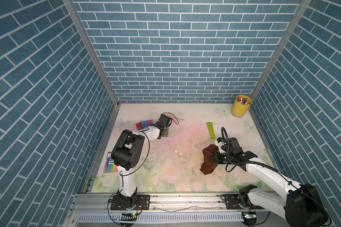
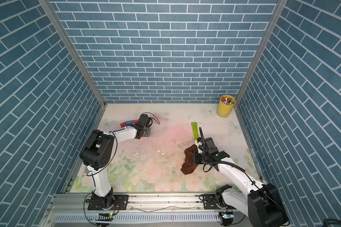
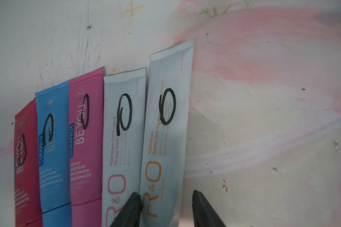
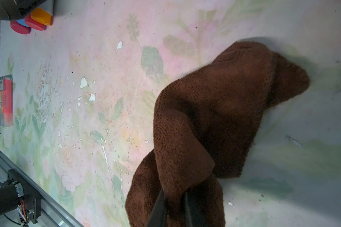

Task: Wipe the surface of the toothpaste tube
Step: Move the toothpaste to the center of the board, then pick up the cleaning item at the center of the board.

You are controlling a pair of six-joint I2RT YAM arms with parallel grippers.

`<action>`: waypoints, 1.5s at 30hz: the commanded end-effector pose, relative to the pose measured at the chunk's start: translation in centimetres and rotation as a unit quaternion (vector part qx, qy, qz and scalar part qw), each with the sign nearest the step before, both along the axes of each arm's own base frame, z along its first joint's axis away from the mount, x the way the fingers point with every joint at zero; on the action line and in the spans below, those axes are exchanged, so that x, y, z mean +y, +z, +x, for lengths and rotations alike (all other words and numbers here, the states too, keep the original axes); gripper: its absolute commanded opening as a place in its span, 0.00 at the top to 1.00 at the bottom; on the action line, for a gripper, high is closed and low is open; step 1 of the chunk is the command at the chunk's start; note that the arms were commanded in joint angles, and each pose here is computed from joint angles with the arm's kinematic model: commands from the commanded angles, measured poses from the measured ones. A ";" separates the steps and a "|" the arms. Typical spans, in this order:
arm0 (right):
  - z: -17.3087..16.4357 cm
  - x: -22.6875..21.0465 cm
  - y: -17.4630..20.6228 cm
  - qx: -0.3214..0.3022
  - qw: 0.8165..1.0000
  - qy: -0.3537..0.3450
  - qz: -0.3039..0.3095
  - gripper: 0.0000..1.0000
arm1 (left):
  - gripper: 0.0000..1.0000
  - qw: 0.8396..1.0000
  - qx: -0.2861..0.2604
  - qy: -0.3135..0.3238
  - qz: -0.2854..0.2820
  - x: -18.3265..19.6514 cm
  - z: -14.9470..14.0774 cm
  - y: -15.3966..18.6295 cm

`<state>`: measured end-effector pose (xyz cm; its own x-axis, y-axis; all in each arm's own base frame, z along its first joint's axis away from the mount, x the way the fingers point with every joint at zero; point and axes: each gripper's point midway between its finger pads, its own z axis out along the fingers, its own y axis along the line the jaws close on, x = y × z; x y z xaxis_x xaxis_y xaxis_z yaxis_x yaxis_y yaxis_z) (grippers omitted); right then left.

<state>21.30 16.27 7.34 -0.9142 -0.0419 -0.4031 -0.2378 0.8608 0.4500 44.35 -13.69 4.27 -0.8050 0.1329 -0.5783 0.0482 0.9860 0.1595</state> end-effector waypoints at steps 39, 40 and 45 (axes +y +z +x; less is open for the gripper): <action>-1.3 -1.6 0.6 0.043 0.995 -0.018 -0.089 0.34 | 0.88 0.975 0.004 -0.201 -0.094 -12.7 -15.0 -0.9; -1.3 -1.6 0.4 0.045 0.995 -0.017 -0.092 0.34 | 0.88 0.973 0.006 -0.211 -0.094 -13.0 -15.7 -1.0; -1.6 -1.2 -0.7 0.061 0.993 -0.008 -0.103 0.31 | 0.88 0.963 0.008 -0.251 -0.096 -13.5 -18.5 -1.5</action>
<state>19.71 15.00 6.93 -0.9499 -0.1106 -0.2924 -0.2013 0.9321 0.3012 26.47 -26.85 2.22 -0.7016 0.4009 -0.5891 0.5081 0.8611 -0.0191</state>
